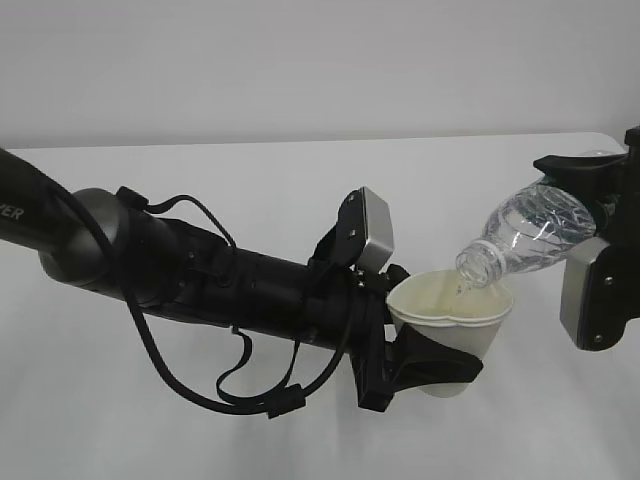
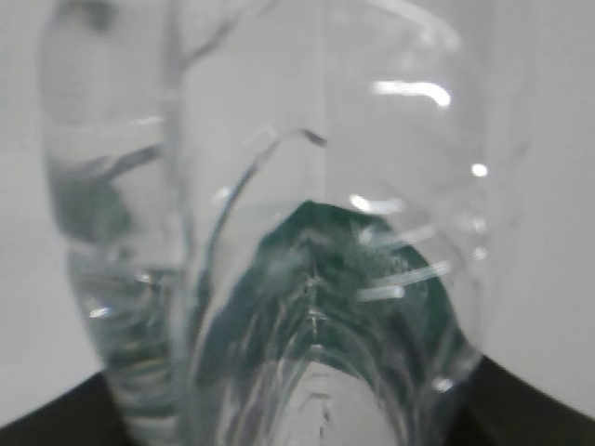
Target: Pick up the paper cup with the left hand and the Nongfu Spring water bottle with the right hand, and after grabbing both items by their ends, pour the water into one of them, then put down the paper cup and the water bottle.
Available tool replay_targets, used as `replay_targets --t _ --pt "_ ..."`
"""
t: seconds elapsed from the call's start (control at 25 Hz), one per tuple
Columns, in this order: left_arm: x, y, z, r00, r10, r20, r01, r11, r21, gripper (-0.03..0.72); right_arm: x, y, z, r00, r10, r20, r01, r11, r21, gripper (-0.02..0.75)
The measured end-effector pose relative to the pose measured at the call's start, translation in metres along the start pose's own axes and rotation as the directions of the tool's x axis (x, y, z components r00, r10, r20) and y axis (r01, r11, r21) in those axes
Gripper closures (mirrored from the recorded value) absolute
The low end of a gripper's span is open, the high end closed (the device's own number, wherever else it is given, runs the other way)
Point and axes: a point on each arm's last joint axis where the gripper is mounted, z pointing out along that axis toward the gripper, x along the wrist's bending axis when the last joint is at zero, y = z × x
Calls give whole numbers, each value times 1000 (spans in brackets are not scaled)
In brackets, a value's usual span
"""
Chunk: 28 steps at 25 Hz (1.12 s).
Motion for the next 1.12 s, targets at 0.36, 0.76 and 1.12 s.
replay_targets --t 0.36,0.76,1.12 --pt "0 0 0 1000 0 -1 0 1000 1 267 0 0 0 1000 0 0 0 1000 0 316" --pt "0 0 0 1000 1 0 -1 1000 3 267 0 0 0 1000 0 0 0 1000 0 316" --pt "0 0 0 1000 1 0 -1 1000 3 267 0 0 0 1000 -2 0 2 1000 0 316"
